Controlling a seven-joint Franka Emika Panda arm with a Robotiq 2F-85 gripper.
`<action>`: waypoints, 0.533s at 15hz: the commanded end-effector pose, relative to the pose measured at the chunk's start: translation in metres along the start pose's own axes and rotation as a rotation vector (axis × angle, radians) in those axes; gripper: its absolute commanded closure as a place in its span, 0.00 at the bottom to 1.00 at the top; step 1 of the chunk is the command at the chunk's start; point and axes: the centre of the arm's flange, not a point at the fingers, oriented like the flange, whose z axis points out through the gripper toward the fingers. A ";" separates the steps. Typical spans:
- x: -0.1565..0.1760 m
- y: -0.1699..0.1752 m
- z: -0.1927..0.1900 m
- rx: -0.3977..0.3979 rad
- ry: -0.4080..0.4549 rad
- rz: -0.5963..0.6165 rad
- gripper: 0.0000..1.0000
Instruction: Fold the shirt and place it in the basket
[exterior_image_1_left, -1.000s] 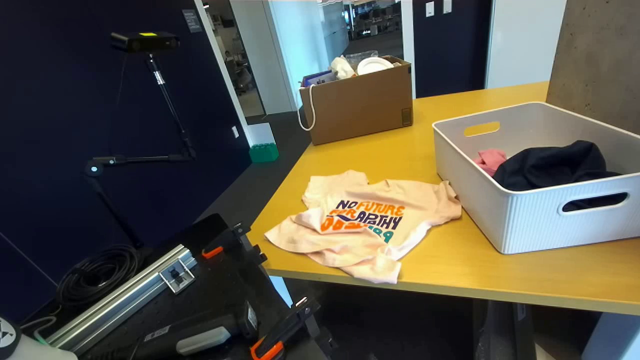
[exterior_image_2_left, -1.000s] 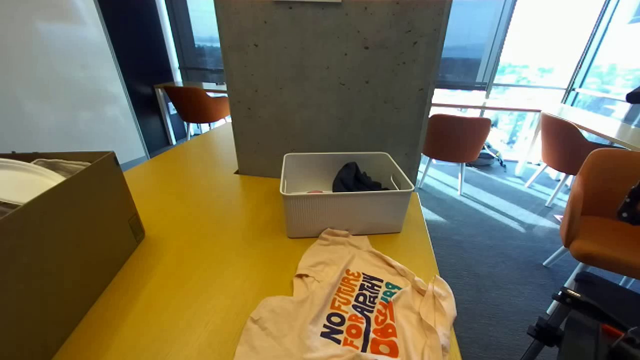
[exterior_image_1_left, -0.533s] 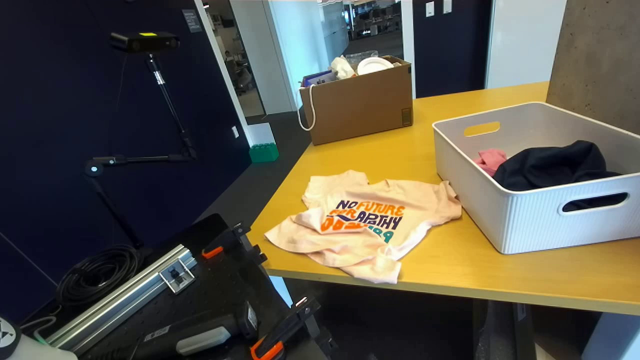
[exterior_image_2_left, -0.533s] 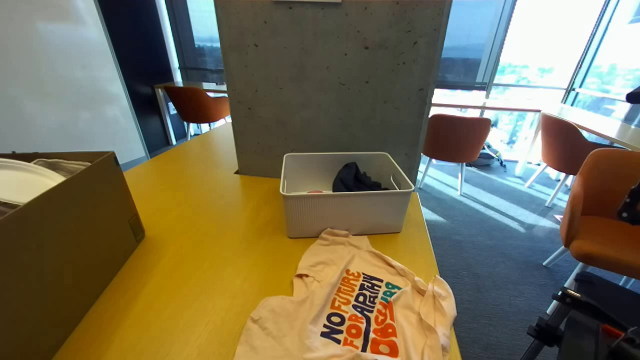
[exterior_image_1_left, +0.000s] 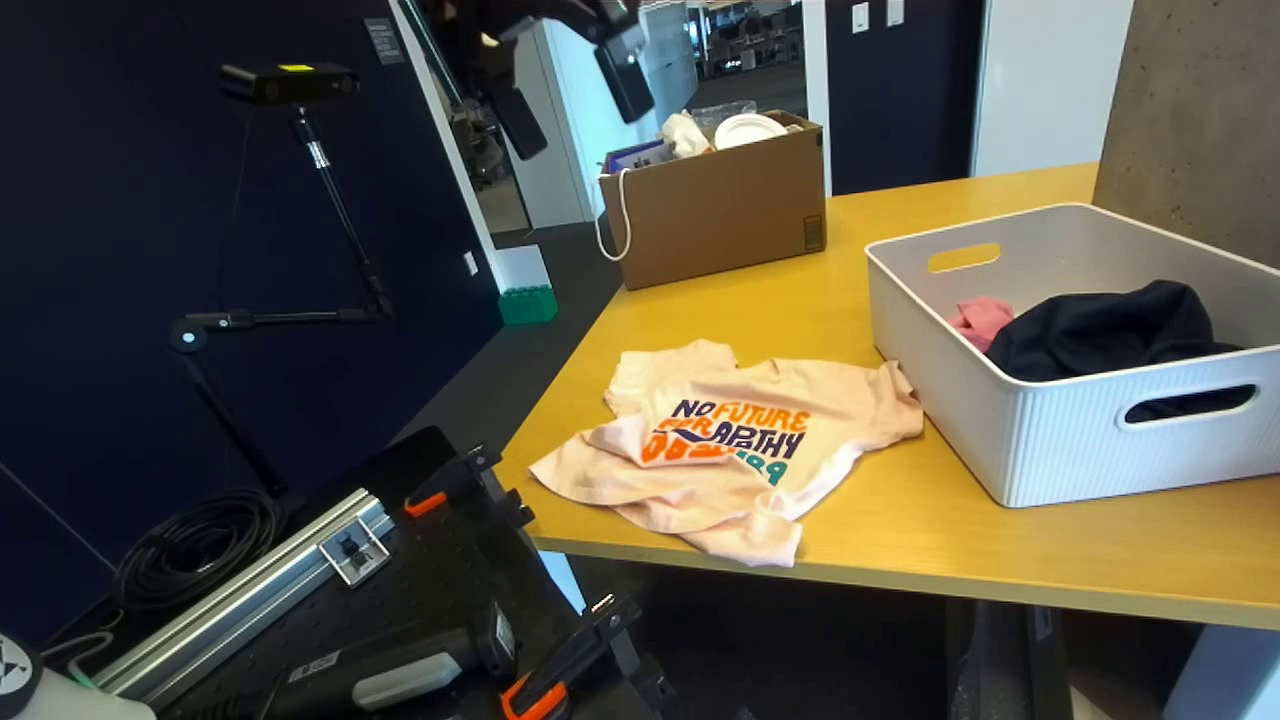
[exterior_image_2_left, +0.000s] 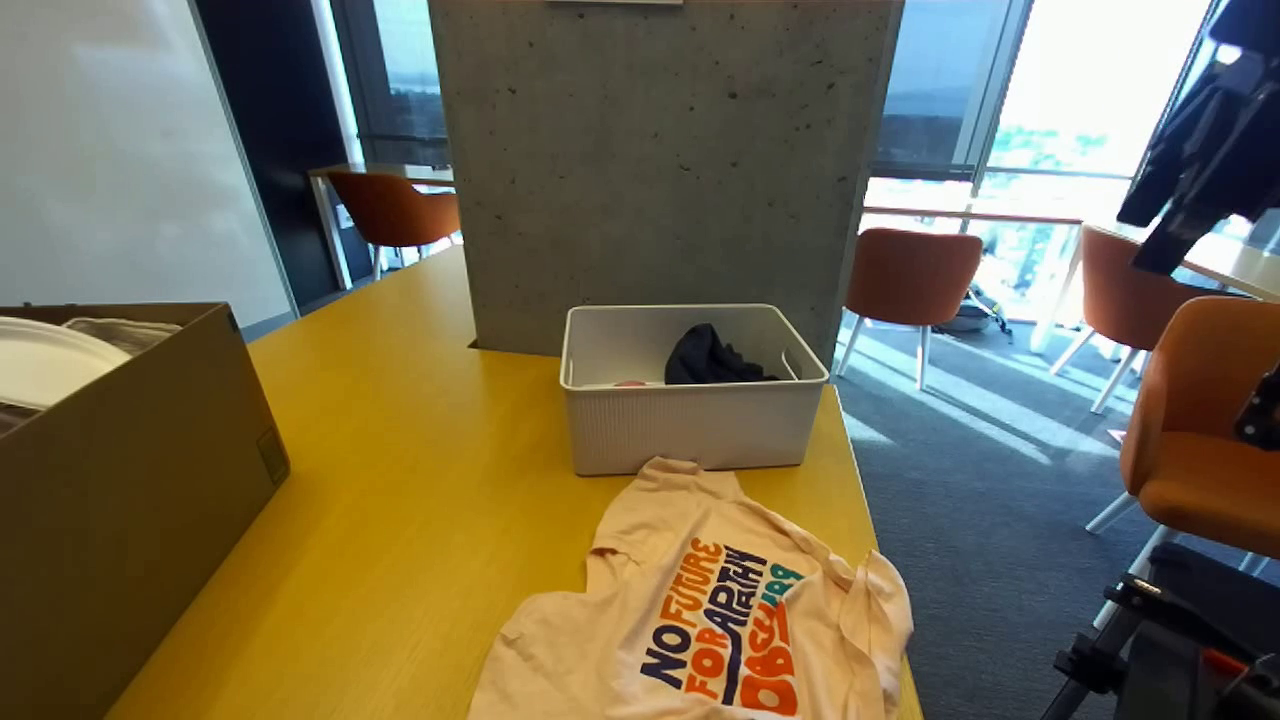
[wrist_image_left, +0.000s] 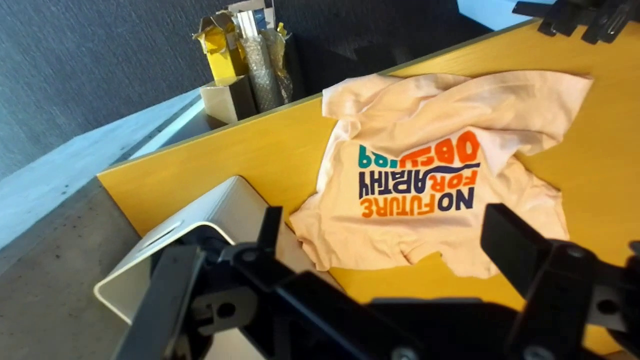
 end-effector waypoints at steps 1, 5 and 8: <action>0.081 0.006 0.045 0.062 -0.073 -0.179 0.00; 0.141 -0.009 0.104 0.050 -0.161 -0.366 0.00; 0.186 -0.014 0.151 0.021 -0.207 -0.442 0.00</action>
